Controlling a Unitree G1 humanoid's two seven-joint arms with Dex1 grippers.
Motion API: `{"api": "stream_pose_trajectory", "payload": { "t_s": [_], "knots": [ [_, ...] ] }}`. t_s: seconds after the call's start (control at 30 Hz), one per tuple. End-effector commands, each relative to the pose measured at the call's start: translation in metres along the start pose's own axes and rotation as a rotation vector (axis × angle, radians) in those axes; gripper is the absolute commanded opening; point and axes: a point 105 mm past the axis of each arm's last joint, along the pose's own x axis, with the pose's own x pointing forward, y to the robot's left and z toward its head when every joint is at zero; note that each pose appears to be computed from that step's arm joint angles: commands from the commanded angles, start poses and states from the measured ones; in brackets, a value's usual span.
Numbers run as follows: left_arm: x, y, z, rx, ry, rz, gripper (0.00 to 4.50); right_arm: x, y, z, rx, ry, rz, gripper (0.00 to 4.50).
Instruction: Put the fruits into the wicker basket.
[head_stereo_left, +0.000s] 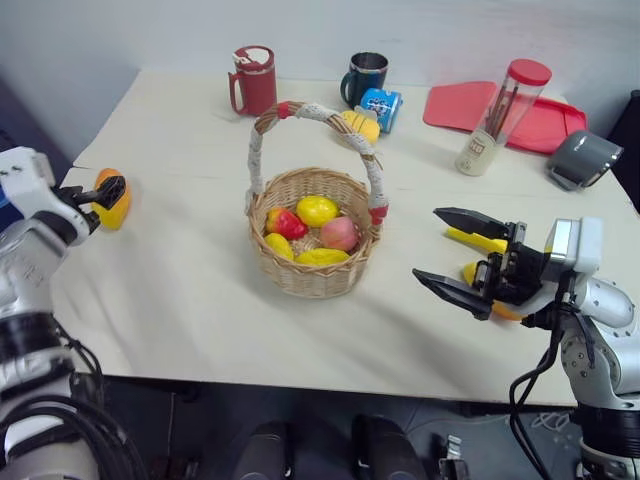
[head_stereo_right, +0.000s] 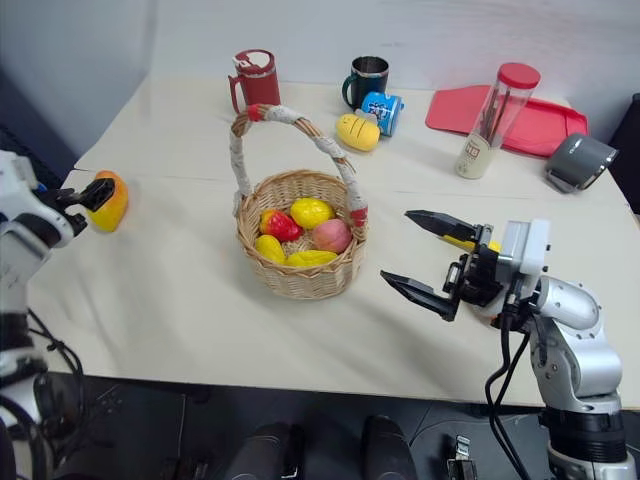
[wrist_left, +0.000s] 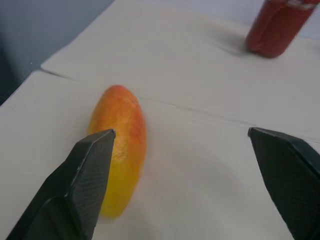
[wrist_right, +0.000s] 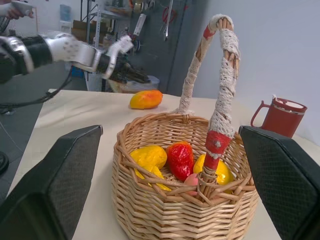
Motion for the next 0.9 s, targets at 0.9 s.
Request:
{"api": "stream_pose_trajectory", "payload": {
  "t_s": [0.9],
  "knots": [
    [0.012, 0.055, 0.000, 0.066, -0.035, 0.341, 4.47, -0.003, -0.001, 0.013, -0.049, 0.011, -0.146, 4.50]
  ]
}}
